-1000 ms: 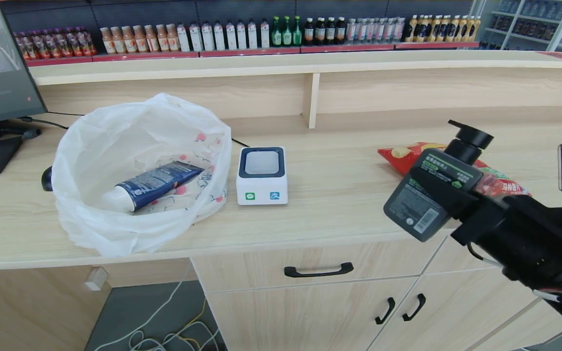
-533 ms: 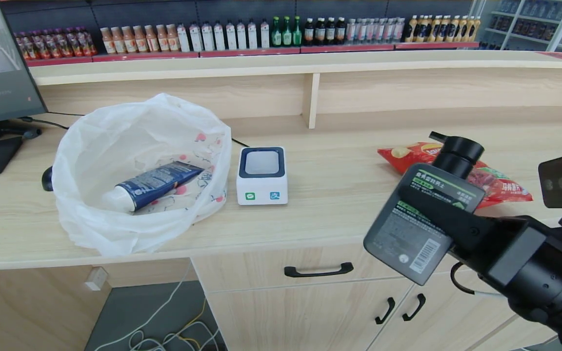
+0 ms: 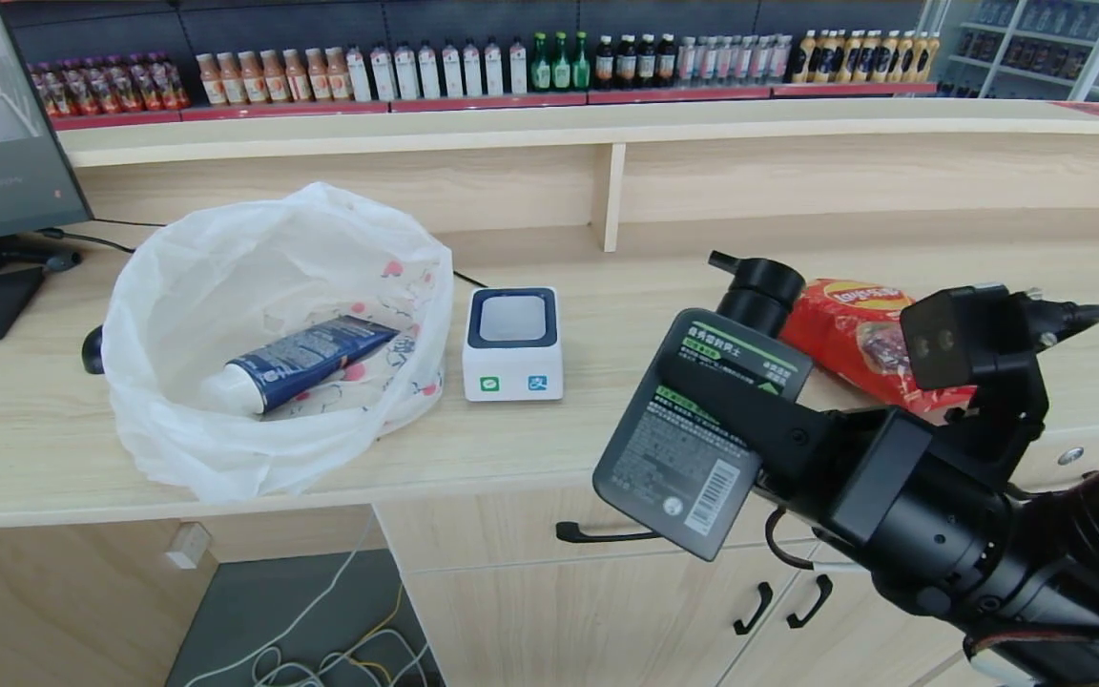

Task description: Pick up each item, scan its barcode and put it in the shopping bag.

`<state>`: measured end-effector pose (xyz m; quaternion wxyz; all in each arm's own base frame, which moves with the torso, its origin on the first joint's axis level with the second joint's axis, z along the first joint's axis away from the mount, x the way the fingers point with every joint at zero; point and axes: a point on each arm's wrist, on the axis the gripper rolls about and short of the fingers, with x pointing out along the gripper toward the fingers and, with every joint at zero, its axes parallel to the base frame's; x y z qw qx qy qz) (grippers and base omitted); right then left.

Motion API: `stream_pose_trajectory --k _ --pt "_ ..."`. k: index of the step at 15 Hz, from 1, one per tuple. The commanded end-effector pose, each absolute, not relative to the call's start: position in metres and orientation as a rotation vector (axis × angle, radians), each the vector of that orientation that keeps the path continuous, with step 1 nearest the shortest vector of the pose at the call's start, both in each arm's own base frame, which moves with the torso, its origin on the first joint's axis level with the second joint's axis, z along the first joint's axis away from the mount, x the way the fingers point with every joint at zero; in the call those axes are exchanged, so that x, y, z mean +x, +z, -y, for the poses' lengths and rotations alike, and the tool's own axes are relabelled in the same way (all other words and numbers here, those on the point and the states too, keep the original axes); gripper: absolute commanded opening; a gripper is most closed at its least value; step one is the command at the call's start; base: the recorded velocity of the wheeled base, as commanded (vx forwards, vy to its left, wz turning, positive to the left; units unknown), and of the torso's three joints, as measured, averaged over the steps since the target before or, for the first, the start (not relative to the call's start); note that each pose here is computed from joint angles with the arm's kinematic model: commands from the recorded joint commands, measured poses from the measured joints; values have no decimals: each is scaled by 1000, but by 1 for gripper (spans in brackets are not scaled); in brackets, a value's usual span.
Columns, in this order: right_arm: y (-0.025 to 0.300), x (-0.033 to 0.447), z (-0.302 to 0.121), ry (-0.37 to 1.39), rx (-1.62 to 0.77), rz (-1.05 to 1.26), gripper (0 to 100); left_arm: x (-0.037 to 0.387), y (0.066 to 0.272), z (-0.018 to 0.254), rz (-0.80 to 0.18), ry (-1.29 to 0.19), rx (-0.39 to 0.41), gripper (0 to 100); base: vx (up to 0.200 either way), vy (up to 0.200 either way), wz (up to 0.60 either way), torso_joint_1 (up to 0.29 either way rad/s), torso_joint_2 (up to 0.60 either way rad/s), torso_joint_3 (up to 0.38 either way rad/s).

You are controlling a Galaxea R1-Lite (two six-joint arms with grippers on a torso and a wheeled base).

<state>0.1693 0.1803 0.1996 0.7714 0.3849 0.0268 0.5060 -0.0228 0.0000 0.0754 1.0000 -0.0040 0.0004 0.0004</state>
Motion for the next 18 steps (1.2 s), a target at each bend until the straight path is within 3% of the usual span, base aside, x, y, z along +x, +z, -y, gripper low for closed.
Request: stream_pose_trajectory --k 1,7,18 --pt "204 172 -188 1119 885 -71 0 -23 75 0 -2 2 -11 100 0 0 0 0 0 0" --pt "220 162 -195 1196 979 -78 0 -23 75 0 -2 2 -9 100 0 0 0 0 0 0" --pt "220 161 -195 1199 993 -91 0 -23 75 0 0 2 -6 100 0 0 0 0 0 0"
